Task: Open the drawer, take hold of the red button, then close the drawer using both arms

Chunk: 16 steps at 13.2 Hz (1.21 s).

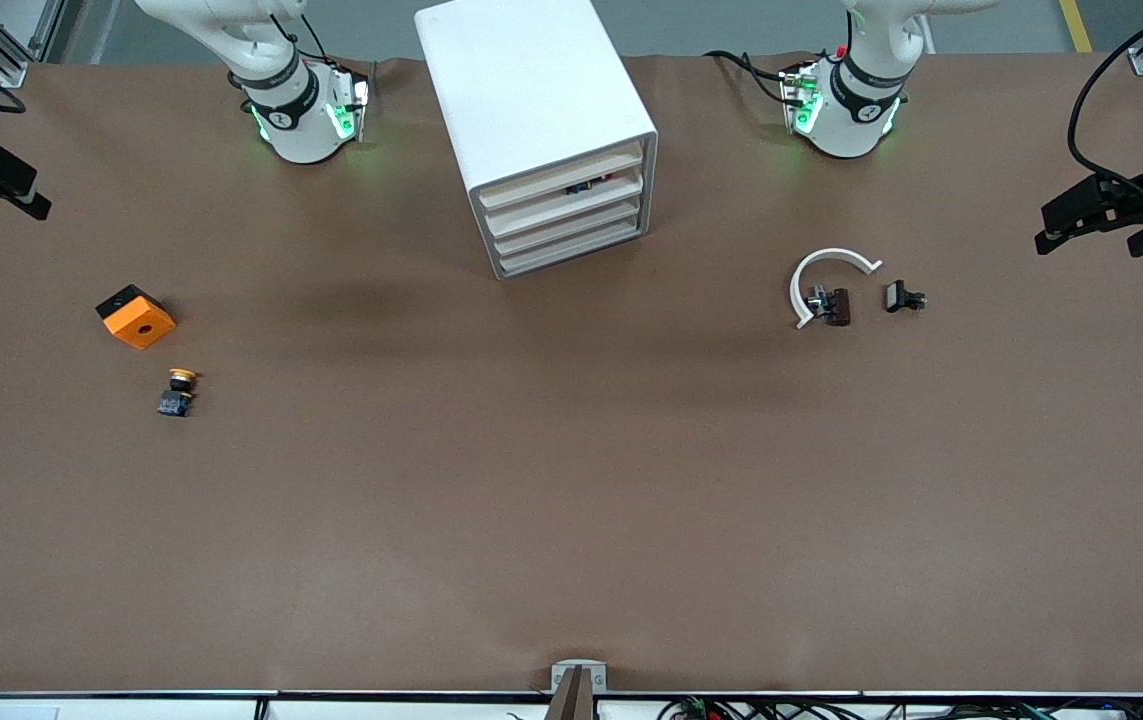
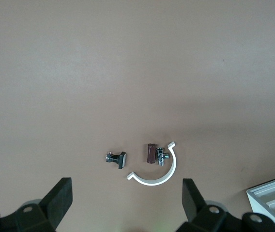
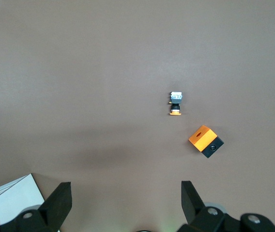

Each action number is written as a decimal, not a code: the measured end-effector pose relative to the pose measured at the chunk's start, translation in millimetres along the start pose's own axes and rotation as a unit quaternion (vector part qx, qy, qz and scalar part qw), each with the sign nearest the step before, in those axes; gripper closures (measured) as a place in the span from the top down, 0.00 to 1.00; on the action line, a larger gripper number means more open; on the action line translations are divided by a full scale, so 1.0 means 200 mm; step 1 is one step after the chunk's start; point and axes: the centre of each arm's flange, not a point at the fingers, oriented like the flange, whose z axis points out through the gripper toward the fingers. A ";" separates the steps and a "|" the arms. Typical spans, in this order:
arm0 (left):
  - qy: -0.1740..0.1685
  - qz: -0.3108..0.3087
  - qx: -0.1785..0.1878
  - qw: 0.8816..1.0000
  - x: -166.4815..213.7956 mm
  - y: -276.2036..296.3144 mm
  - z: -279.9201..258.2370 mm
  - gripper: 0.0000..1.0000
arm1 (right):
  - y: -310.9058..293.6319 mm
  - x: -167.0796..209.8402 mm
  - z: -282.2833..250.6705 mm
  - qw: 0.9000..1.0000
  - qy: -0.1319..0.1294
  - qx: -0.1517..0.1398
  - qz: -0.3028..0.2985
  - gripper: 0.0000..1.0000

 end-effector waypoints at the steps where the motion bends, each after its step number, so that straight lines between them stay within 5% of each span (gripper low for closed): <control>1: 0.000 0.000 0.000 1.000 0.00 0.00 0.00 1.00 | 0.00 0.00 0.00 1.000 0.000 0.000 0.000 1.00; 16: -0.041 -0.012 -0.002 0.999 0.11 -0.07 0.22 1.00 | -0.13 0.01 -0.01 1.000 0.011 0.000 -0.025 1.00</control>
